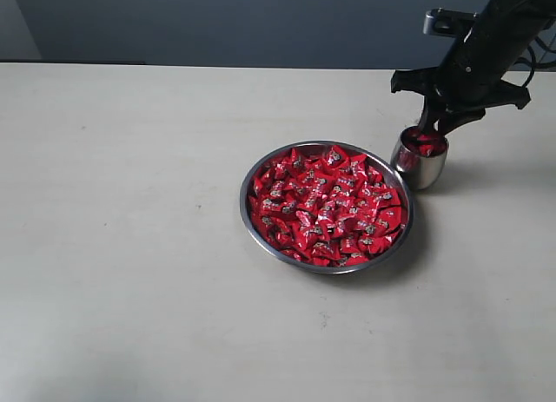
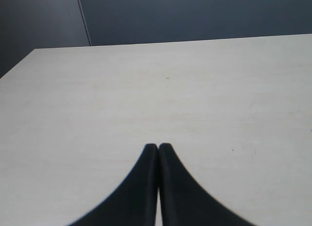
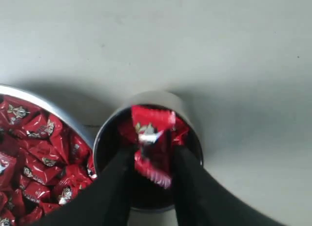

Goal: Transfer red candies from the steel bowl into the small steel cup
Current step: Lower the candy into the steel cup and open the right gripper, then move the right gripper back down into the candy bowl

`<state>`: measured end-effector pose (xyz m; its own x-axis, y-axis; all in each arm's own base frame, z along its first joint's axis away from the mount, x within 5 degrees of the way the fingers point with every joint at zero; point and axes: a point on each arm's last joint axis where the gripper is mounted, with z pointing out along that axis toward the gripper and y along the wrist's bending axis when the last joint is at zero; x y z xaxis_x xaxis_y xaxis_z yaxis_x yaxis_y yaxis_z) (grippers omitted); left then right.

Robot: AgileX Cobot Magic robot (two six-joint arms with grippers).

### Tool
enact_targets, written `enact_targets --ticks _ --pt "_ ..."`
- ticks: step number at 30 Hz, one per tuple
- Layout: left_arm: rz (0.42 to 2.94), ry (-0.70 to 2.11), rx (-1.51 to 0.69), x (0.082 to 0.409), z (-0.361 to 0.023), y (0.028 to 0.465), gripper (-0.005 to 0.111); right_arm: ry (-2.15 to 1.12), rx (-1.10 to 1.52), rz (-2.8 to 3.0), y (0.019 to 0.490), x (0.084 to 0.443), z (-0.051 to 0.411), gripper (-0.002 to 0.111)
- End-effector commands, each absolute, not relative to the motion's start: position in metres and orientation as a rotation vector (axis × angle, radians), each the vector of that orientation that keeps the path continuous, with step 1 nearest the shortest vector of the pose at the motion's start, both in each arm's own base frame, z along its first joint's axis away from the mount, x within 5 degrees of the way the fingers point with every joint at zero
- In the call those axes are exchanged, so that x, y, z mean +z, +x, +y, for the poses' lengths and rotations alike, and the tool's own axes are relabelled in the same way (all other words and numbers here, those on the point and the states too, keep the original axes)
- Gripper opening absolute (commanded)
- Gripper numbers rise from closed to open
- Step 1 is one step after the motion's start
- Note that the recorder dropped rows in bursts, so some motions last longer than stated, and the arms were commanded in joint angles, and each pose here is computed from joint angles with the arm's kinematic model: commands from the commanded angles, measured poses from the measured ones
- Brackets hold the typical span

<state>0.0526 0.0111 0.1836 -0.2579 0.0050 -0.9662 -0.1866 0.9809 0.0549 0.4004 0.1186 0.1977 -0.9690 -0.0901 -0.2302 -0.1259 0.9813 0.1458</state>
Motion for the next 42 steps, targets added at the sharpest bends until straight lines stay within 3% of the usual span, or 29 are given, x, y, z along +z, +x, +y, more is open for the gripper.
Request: enact_targets --ticks 1,15,24,33,42 --pt "1.817 -0.126 0.179 0.183 0.011 0.053 0.0 -0.163 0.227 2.885 0.402 0.201 0.115 0.029" --pt "1.817 -0.126 0.179 0.183 0.011 0.053 0.0 -0.177 0.406 2.938 0.39 0.212 0.128 0.029" --pt "1.817 -0.126 0.179 0.183 0.011 0.053 0.0 -0.486 0.703 2.84 0.368 0.234 0.174 0.029" --pt "1.817 -0.126 0.179 0.183 0.011 0.053 0.0 -0.702 0.691 2.8 0.349 0.229 0.217 0.029" --pt "1.817 -0.126 0.179 0.183 0.011 0.053 0.0 -0.687 0.677 2.814 0.354 0.213 0.22 0.029"
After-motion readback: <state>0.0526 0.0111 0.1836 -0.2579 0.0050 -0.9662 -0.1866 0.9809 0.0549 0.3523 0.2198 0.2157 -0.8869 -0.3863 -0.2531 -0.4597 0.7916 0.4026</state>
